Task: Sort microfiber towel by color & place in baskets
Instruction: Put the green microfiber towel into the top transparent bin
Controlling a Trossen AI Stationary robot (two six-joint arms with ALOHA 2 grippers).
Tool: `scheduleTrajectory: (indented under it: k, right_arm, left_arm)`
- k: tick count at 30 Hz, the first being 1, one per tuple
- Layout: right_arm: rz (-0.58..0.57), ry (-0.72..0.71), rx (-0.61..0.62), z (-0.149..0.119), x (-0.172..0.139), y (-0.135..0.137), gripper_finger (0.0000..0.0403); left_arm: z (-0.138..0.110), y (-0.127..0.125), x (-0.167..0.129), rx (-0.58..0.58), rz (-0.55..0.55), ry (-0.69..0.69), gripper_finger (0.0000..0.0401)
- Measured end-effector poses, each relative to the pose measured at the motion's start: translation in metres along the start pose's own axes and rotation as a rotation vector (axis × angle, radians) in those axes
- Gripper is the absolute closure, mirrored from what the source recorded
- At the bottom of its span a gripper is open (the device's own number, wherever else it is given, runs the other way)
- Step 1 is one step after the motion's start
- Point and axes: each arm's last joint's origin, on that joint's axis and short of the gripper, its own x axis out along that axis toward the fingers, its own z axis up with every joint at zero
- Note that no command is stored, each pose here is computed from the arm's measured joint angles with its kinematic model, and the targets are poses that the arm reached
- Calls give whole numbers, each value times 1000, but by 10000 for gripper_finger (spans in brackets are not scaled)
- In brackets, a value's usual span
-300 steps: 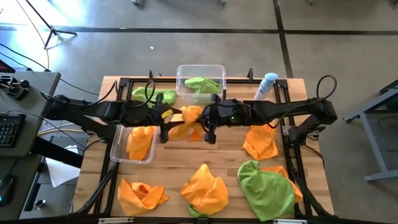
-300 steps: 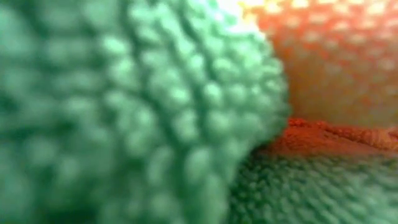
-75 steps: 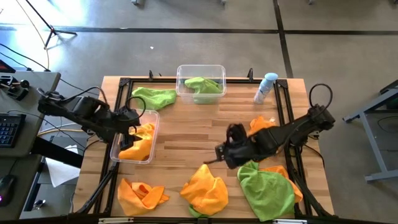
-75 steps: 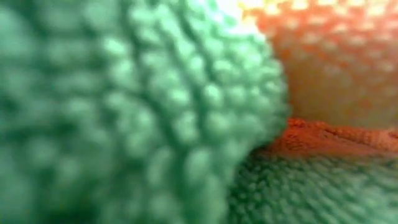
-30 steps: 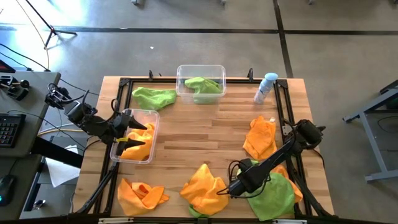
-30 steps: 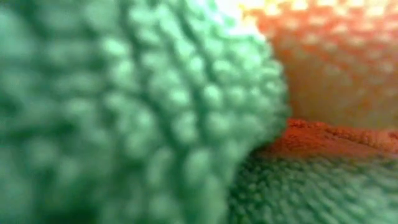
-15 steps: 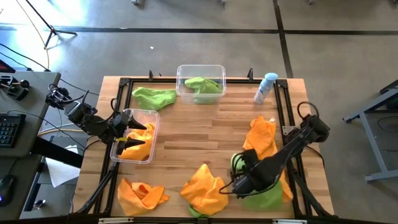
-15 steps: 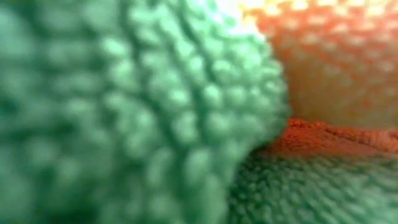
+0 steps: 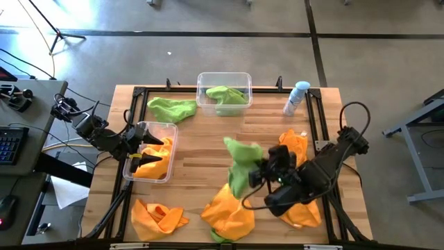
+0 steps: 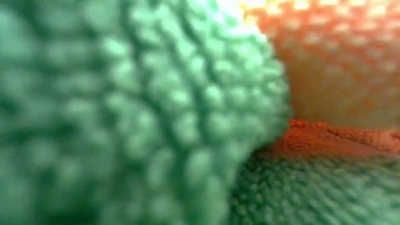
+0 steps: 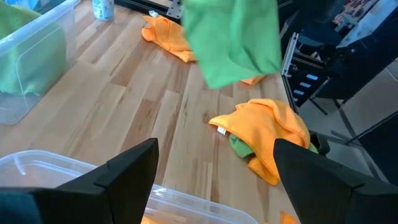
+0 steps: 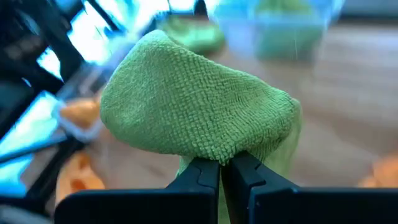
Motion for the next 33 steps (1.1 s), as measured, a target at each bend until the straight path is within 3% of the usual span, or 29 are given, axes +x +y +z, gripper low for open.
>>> scheduleTrajectory:
  k: [12, 20, 26, 29, 33]
  right_arm:
    - [-101, -124, -162, 105, 57, 3, 403]
    - [106, -192, -293, 192, 110, 6, 403]
    - [30, -308, -335, 243, 136, -21, 403]
    - [-3, -287, -317, 260, 156, -40, 403]
    - [-9, -186, -318, 261, 202, -61, 403]
  left_arm:
    - [1, 2, 2, -67, 63, -34, 95]
    - [4, 7, 4, -19, 151, -65, 95]
    - [7, 12, 5, -33, 243, -110, 95]
    - [8, 14, 5, -42, 274, -125, 95]
    - [9, 16, 6, -52, 310, -139, 95]
